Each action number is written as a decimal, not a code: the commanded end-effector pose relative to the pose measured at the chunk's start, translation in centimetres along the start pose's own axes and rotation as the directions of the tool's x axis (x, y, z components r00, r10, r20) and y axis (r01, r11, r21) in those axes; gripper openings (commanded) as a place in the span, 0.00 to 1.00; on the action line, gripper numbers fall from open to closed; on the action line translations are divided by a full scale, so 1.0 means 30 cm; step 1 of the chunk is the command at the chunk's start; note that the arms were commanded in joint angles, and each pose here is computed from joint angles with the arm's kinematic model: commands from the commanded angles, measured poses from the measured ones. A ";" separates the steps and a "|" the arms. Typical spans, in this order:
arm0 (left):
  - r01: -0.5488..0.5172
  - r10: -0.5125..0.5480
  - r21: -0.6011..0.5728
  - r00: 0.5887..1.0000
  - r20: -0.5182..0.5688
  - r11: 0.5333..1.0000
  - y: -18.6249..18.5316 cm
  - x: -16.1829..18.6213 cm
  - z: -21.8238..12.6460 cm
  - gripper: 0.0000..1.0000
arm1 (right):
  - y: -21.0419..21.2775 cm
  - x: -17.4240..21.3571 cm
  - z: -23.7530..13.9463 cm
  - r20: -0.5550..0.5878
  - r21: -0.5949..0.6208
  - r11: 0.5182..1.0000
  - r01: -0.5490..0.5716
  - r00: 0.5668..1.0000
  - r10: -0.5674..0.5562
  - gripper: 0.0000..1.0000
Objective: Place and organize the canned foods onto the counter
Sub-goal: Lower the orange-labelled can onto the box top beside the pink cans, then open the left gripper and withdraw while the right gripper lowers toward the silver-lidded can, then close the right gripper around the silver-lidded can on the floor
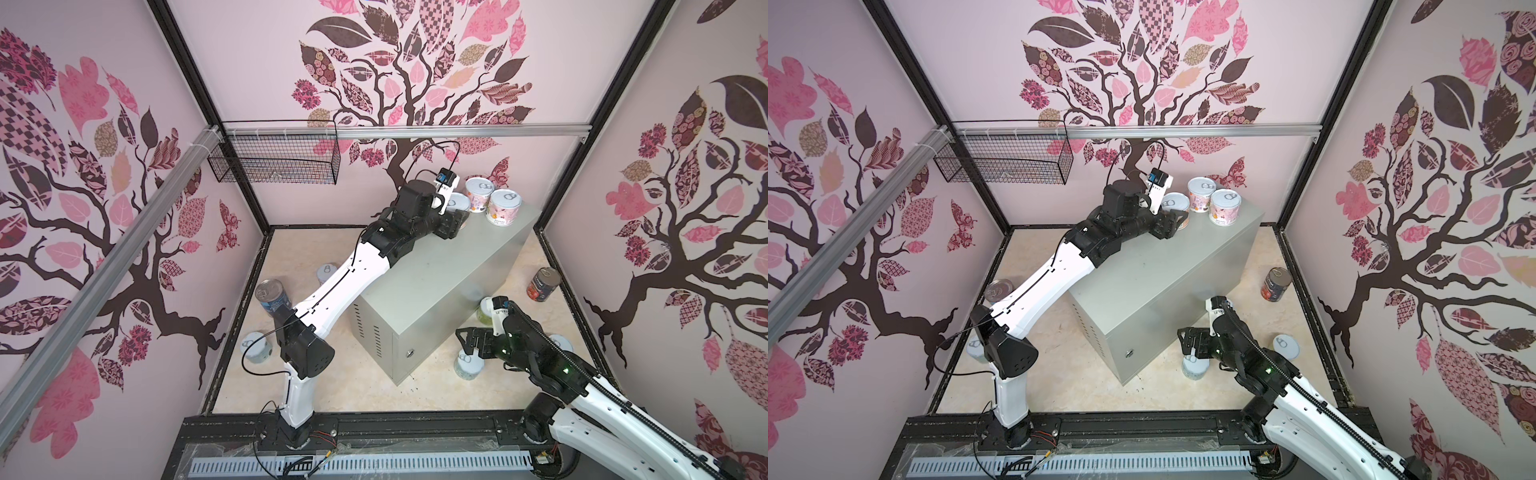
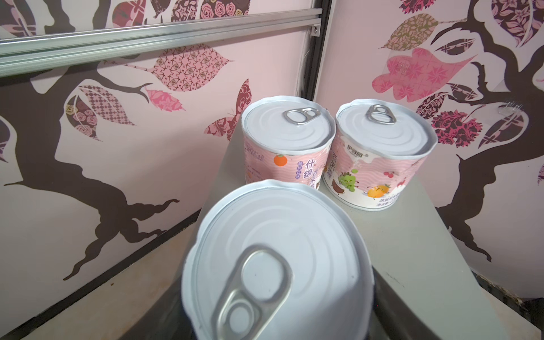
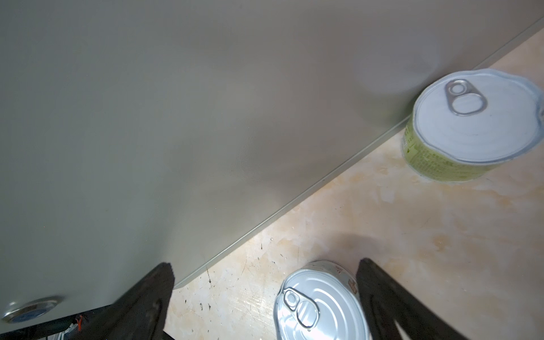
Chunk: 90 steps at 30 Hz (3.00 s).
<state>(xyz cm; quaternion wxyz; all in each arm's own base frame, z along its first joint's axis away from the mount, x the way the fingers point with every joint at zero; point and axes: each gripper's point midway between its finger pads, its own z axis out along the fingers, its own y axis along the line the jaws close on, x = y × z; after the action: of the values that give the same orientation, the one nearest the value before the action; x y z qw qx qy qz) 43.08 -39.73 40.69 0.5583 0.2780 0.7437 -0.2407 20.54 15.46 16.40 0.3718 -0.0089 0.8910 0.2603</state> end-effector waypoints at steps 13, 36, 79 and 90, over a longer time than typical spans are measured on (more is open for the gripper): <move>0.016 -0.016 -0.010 0.996 -0.089 1.000 0.027 0.095 0.058 0.78 | 0.001 0.021 -0.002 -0.021 -0.006 1.000 0.003 1.000 -0.003 1.00; 0.093 -0.093 0.004 0.994 0.049 0.996 -0.001 -0.116 -0.322 0.98 | -0.137 0.039 -0.038 -0.045 0.257 0.960 -0.114 0.991 0.130 1.00; 0.210 -0.254 -0.428 0.966 -0.046 0.879 0.225 0.542 -1.164 0.98 | -0.176 0.338 0.134 -0.276 0.423 0.906 0.014 0.954 0.114 1.00; 0.204 -0.256 -0.434 0.965 -0.063 0.877 0.228 0.624 -1.195 0.98 | -0.194 0.403 0.151 -0.187 0.467 0.883 0.048 0.981 0.045 0.97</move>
<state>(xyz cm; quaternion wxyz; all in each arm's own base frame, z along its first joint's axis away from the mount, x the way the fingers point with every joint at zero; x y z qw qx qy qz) 18.82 -8.51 32.63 0.5330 0.0745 0.8328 -0.1295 15.50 14.94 2.85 0.2420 0.0335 0.9684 0.0502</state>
